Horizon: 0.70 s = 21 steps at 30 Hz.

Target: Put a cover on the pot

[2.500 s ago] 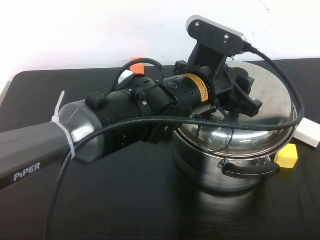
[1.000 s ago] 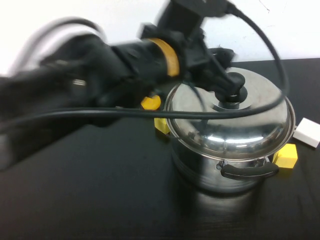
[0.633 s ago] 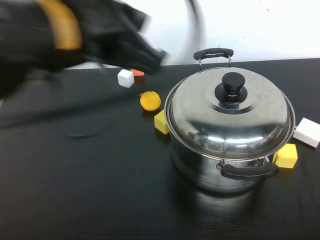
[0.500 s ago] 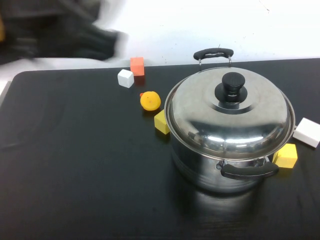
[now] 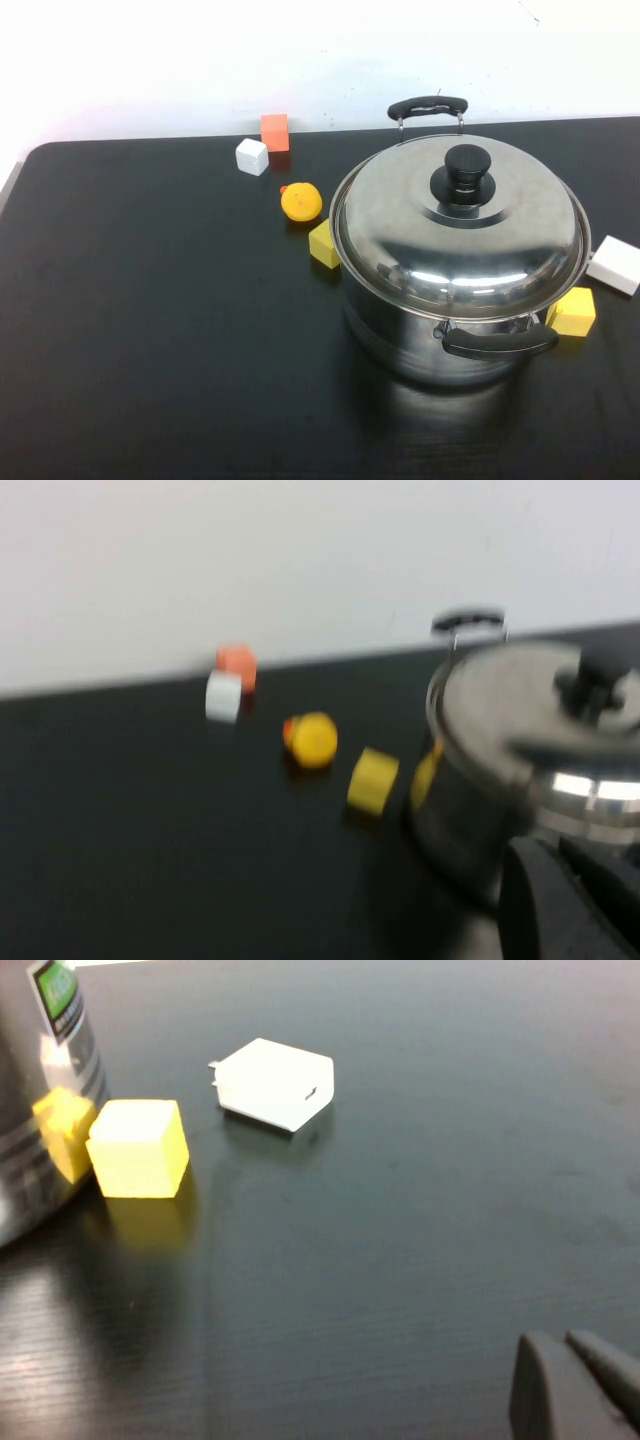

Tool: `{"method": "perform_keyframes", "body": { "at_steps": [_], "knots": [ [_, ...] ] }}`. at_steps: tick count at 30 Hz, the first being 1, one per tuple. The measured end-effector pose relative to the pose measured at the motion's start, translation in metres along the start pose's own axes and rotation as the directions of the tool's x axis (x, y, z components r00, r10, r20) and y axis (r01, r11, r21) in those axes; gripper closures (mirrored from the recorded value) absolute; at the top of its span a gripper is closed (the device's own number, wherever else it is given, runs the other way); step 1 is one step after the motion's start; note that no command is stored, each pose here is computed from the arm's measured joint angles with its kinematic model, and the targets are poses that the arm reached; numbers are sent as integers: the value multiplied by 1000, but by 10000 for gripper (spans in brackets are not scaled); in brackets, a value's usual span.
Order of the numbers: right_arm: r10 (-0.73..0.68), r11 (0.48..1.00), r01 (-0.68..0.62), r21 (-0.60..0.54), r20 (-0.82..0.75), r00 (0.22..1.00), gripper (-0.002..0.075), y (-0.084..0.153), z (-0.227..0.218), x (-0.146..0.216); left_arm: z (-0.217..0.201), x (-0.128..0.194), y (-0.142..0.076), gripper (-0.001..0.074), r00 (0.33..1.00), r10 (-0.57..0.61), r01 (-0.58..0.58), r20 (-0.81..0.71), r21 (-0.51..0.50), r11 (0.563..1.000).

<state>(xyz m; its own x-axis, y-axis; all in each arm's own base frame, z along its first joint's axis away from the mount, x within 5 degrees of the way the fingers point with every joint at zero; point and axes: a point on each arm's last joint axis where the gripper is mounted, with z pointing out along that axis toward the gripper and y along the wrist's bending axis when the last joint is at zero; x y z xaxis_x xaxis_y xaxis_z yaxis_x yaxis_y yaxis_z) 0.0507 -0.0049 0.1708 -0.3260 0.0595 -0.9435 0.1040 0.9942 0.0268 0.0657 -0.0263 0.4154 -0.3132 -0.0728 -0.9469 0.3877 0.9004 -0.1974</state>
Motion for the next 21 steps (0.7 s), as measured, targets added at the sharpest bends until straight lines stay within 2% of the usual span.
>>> {"method": "perform_keyframes", "body": {
  "at_steps": [6, 21],
  "knots": [
    [0, 1000, 0, 0, 0, 1000, 728, 0, 0, 0, 5, 41, 9, 735, 997, -16, 15, -71, -12, 1000],
    [0, 1000, 0, 0, 0, 1000, 728, 0, 0, 0, 12, 57, 11, 735, 992, -19, 17, -126, -18, 1000]
  ]
}}
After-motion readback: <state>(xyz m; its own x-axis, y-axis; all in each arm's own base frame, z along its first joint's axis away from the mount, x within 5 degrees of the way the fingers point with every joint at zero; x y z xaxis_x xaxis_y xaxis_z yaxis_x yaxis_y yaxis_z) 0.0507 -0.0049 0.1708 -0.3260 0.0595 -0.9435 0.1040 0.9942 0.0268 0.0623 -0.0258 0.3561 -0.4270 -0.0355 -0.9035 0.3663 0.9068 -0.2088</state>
